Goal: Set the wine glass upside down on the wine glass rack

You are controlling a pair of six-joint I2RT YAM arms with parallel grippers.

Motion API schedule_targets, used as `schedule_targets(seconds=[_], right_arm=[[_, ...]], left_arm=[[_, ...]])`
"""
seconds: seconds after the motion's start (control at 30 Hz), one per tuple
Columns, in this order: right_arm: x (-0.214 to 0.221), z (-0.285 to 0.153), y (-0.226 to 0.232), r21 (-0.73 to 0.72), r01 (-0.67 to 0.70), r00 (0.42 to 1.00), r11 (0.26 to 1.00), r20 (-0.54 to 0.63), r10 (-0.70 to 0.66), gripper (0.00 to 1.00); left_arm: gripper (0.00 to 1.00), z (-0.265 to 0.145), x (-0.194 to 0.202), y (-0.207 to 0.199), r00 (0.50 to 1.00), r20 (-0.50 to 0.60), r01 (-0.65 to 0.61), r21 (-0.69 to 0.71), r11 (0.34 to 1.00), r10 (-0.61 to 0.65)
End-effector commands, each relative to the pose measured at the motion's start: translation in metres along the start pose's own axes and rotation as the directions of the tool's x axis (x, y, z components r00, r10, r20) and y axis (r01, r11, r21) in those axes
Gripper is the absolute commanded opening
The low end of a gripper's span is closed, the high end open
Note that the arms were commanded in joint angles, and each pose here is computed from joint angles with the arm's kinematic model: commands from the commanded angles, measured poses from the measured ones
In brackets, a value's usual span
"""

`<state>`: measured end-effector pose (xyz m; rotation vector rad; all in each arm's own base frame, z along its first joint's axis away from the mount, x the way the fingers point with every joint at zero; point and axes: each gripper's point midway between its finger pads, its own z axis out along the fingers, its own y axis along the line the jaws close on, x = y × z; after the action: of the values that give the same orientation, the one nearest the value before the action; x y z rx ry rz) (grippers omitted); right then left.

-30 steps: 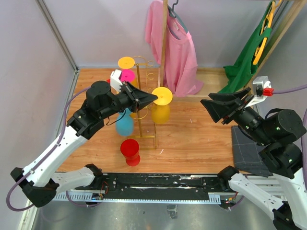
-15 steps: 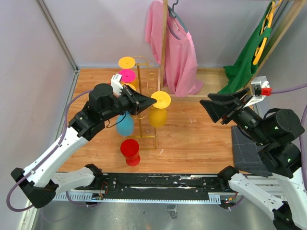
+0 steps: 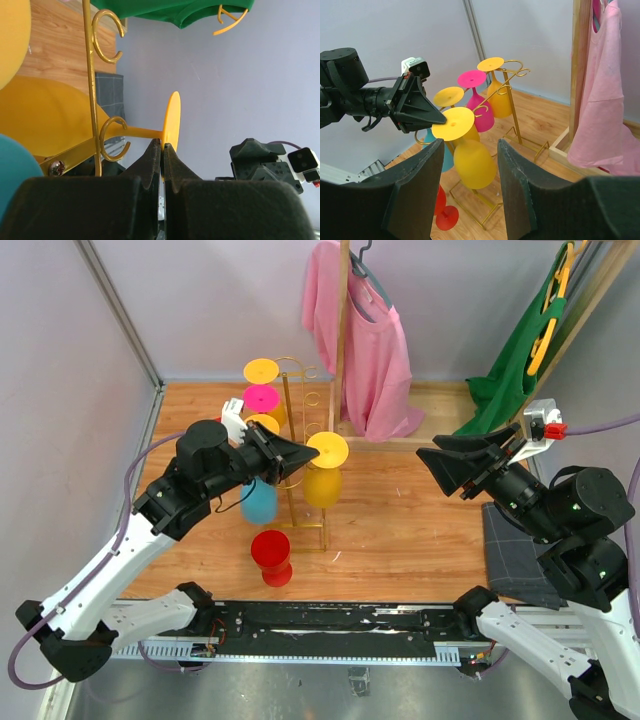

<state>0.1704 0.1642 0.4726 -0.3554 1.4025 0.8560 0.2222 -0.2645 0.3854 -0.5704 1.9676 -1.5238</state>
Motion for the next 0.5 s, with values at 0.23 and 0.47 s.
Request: schedule_targets(seconds=[0.23,0.47], right_arm=[[-0.0054,-0.001,-0.0008,0.005,0.001,1.0,1.0,0.023,-0.001,0.48],[-0.004,-0.0007,-0.0008,0.004,-0.005,1.0,1.0,0.021,0.005,0.48]], left_arm=[[0.0,-0.0015,-0.0012,0.0038,1.0,0.021,0.011,0.003,1.0,-0.011],[0.0,-0.0064,-0.0034,0.0057,0.999,0.037,0.009,-0.009,1.0,-0.008]])
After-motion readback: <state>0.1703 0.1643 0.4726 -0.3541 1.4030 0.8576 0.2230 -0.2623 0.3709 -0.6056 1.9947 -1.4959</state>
